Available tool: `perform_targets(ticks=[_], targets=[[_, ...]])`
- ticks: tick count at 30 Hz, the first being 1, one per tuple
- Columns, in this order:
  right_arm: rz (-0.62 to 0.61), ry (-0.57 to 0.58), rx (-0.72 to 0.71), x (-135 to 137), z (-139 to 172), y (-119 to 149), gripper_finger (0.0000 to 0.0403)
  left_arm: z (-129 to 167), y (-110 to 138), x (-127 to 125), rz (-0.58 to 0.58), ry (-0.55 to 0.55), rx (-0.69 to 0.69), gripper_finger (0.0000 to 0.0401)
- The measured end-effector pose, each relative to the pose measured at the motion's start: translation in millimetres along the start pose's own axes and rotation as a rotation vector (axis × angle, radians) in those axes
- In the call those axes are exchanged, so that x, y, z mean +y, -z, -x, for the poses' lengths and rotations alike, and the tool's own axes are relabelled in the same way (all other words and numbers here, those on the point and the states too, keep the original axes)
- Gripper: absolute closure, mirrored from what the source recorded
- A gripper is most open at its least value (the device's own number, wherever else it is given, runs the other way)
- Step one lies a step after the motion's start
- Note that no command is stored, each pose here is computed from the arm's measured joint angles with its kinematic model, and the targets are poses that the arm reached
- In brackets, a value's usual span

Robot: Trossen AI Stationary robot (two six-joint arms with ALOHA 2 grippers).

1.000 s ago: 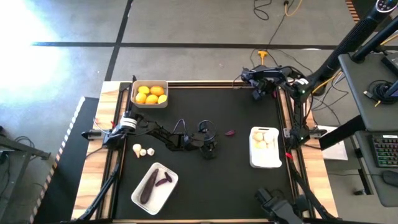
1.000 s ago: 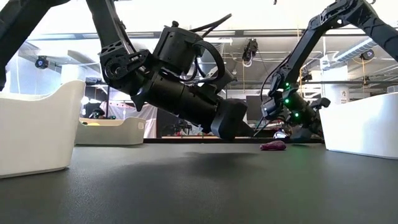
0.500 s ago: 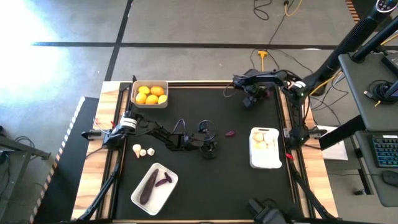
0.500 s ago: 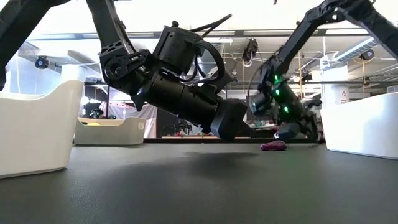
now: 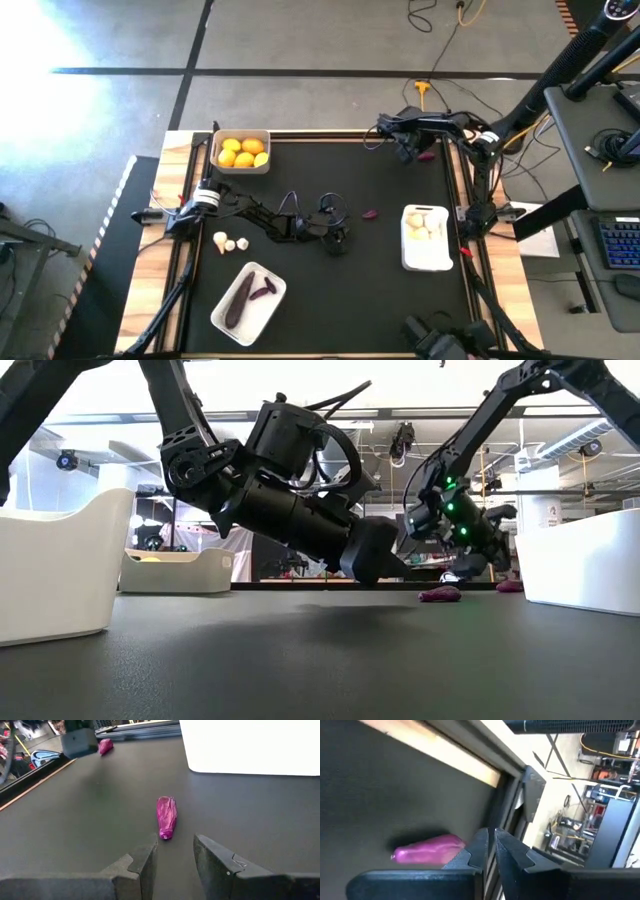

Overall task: Sort produce into baskets
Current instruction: Move the top right eggplant to the center on the table

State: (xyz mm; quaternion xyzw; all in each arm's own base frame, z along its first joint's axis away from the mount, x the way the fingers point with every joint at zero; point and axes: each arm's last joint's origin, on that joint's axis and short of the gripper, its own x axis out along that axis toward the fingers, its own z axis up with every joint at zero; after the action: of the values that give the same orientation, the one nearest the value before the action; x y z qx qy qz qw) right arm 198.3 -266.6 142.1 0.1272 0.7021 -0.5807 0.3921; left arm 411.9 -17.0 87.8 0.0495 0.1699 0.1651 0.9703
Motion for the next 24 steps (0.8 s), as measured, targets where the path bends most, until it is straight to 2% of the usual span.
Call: perform_targets(ticks=[5, 9, 11, 18, 21, 24], targets=[[0.019, 0.000, 0.063, 8.0, -16.5, -2.6, 0.0376, 0.0, 0.1, 0.0, -0.001, 0.000, 0.001, 0.0292], [0.044, -0.086, 0.123, 19.0, -21.4, -1.3, 0.0376, 0.0, 0.3, 0.0, -0.001, 0.000, 0.003, 0.0292], [0.048, -0.142, 0.145, 22.6, -19.2, 0.2, 0.0376, 0.0, 0.5, 0.0, -0.002, 0.000, 0.004, 0.0292], [0.103, -0.218, 0.160, 40.4, 5.1, 13.8, 0.0376, 0.1, 0.4, -0.2, -0.002, 0.000, 0.004, 0.0292], [0.163, -0.202, 0.169, 49.0, 19.0, 24.4, 0.0376, 0.0, 0.4, 0.0, -0.002, 0.000, 0.004, 0.0291], [0.183, -0.122, 0.155, 50.3, 32.4, 35.7, 0.0376, 0.0, 0.3, 0.0, -0.001, 0.000, 0.002, 0.0291]])
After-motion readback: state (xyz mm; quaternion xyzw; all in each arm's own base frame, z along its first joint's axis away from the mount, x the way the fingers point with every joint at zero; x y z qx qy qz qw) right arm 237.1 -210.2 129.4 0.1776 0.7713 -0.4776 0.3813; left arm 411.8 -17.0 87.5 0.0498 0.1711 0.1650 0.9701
